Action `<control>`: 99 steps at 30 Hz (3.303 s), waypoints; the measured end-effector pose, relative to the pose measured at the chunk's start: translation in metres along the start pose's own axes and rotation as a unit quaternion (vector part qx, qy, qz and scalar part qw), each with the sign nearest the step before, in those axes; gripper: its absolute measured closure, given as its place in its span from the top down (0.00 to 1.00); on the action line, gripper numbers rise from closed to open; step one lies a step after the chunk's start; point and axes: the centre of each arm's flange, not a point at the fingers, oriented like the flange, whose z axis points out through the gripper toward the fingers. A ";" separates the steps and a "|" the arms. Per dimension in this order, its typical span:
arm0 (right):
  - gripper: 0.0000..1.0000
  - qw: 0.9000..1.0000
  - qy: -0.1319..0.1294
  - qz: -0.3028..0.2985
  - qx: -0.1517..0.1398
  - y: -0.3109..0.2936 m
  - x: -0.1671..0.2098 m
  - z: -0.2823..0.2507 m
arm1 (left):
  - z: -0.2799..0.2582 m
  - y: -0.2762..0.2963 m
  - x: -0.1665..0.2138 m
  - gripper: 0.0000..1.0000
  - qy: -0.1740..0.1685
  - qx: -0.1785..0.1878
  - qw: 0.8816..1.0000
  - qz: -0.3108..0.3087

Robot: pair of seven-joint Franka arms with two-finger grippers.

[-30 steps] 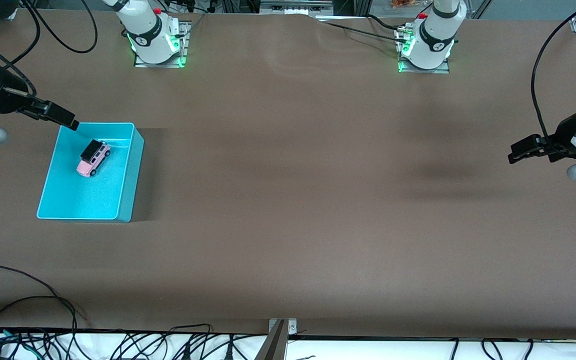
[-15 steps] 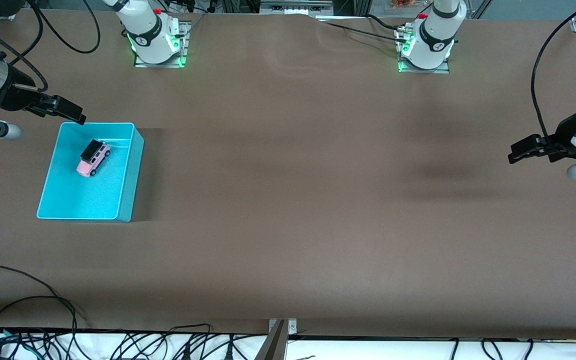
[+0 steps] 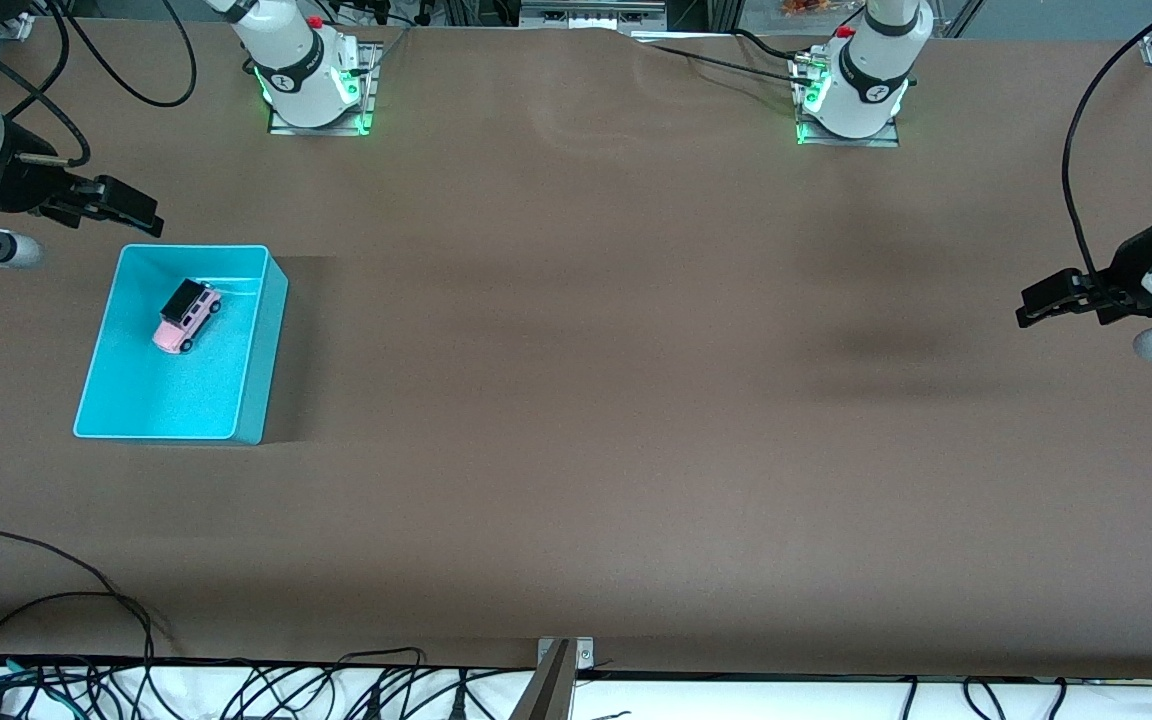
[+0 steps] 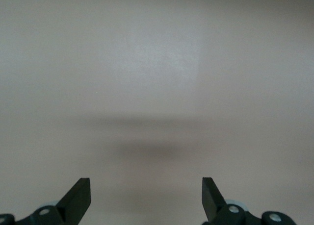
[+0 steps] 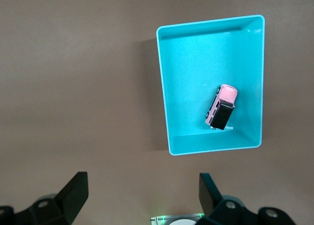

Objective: Wind and store pink jeep toy

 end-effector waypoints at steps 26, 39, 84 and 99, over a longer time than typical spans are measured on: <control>1.00 1.000 0.018 0.008 0.000 0.011 0.006 -0.008 | 0.000 0.000 0.000 1.00 0.000 0.000 1.000 0.000; 1.00 0.998 0.060 0.011 0.006 0.013 0.025 -0.001 | 0.000 0.000 0.000 1.00 0.000 0.000 1.000 0.000; 1.00 0.998 0.054 0.011 0.003 0.017 0.015 0.006 | 0.001 0.000 0.000 1.00 -0.001 0.000 1.000 0.000; 1.00 0.998 0.054 0.011 0.002 0.017 0.015 0.006 | 0.001 0.000 0.000 1.00 -0.001 0.000 1.000 0.000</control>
